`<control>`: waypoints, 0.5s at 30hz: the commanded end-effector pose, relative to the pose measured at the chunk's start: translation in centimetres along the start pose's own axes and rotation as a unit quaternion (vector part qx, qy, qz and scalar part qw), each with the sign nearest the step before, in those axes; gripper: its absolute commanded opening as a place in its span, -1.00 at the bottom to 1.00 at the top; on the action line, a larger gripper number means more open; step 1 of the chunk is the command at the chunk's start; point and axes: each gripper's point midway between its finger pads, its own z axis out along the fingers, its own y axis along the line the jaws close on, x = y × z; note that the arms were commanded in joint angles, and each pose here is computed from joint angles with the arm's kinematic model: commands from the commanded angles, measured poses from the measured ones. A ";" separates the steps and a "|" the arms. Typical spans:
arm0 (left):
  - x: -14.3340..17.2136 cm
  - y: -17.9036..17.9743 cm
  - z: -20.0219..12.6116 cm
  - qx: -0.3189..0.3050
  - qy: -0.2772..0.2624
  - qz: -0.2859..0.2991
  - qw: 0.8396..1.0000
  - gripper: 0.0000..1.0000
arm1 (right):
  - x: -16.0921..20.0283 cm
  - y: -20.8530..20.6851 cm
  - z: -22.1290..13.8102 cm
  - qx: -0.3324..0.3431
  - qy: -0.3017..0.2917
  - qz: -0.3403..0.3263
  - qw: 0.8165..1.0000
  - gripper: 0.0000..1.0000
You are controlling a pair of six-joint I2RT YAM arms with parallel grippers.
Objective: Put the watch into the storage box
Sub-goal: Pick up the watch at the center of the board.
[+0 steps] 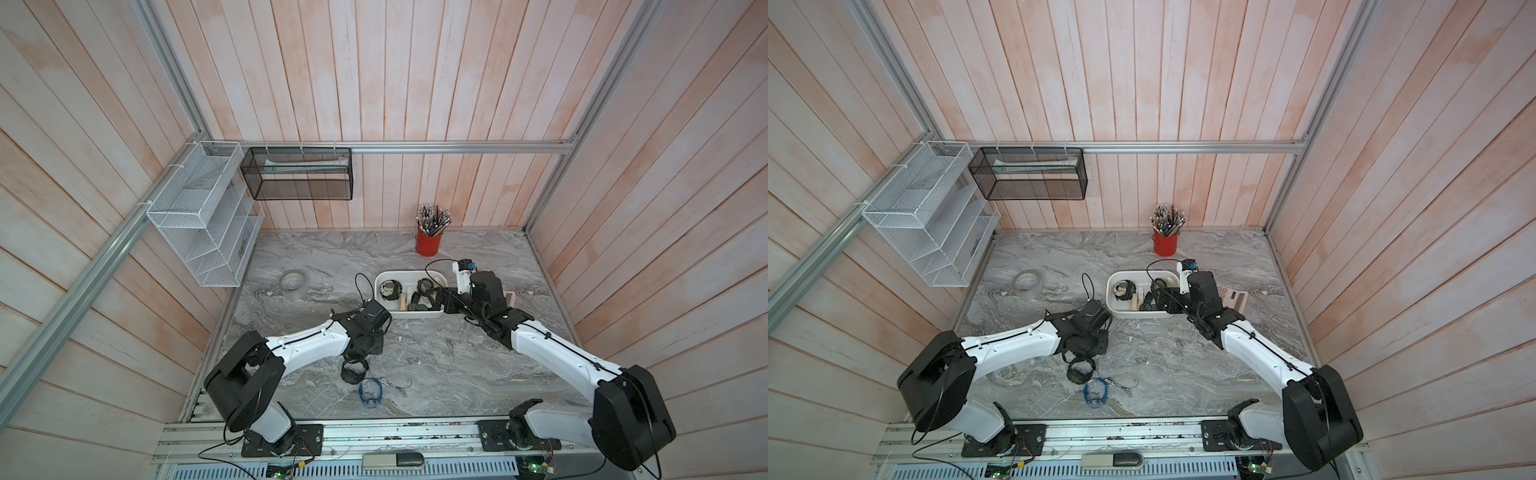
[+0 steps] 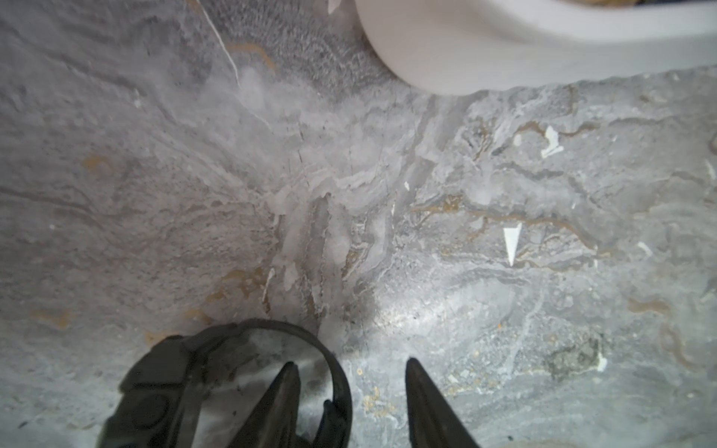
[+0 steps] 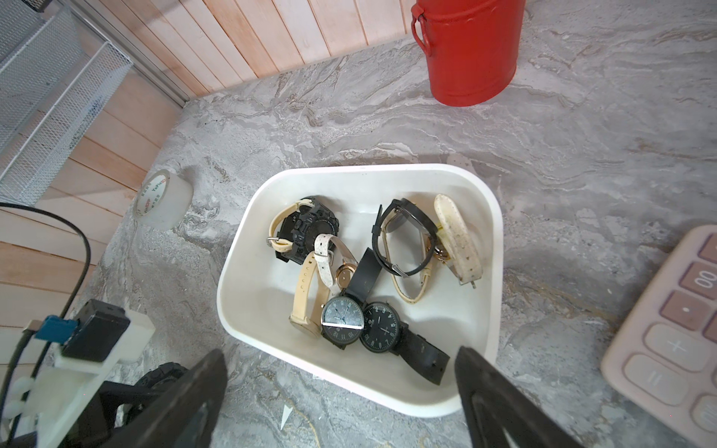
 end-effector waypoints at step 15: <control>-1.3 -0.3 0.5 -0.015 -0.007 0.003 1.000 -0.86 | -0.7 -0.2 -1.8 0.012 -0.028 0.000 1.000 0.88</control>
